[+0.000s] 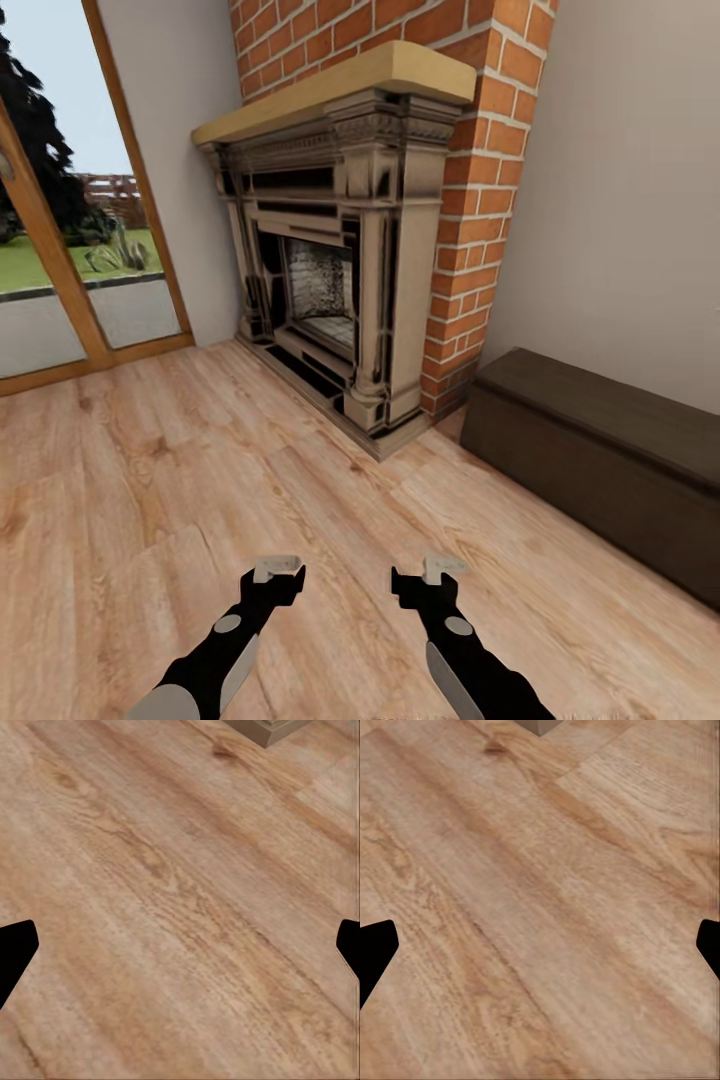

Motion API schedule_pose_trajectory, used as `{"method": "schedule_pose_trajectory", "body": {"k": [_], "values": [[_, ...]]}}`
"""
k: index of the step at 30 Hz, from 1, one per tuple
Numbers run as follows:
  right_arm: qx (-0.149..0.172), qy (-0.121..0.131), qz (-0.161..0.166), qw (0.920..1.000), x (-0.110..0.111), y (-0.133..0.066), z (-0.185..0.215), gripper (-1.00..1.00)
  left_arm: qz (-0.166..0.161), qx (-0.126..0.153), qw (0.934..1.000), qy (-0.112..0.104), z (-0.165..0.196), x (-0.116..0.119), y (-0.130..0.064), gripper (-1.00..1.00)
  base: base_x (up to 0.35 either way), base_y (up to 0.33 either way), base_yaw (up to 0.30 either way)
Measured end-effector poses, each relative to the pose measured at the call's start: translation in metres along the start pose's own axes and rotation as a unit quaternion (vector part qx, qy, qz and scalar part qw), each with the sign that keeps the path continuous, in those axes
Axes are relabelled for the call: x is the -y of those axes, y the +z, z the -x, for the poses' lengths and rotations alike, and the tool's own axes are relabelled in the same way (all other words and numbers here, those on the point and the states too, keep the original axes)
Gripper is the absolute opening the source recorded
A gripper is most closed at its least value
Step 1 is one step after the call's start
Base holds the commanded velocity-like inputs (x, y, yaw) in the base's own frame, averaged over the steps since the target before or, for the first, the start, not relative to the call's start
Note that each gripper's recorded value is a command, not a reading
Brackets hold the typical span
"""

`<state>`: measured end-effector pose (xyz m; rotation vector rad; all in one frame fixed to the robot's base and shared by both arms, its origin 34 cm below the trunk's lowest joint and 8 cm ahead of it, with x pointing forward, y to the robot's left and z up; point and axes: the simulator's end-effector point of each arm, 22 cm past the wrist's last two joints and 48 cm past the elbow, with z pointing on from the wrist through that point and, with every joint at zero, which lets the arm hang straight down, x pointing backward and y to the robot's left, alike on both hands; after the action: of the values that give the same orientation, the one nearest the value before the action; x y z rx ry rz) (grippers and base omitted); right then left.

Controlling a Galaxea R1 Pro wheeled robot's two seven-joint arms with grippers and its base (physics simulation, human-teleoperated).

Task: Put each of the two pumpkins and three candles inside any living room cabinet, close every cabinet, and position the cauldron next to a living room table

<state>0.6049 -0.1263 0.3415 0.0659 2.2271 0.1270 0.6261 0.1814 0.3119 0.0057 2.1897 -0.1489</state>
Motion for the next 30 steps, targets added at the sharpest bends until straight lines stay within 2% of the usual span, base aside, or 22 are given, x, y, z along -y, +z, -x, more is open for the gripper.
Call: {"method": "schedule_pose_trajectory", "body": {"k": [4,8,11,30], "values": [[-0.004,0.003,0.0,1.0,-0.001,0.001,-0.003,1.0,-0.001,-0.002,1.0,0.0,-0.002,0.001,0.001,1.0,0.0,0.0,-0.236],[-0.017,0.036,0.001,0.9992,-0.001,0.001,-0.011,1.0,-0.003,-0.003,1.0,0.0,-0.003,0.001,0.001,1.0,0.0,0.0,-0.236],[-0.023,0.049,0.0,0.9986,0.002,0.002,-0.014,1.0,-0.003,-0.002,1.0,0.0,-0.003,0.001,0.002,1.0,0.0,0.0,-0.236],[-0.033,0.055,-0.003,0.9979,0.006,0.005,-0.025,1.0,-0.002,-0.011,0.9999,0.0,-0.014,0.0,0.004,1.0,0.0,0.0,-0.235]]}}
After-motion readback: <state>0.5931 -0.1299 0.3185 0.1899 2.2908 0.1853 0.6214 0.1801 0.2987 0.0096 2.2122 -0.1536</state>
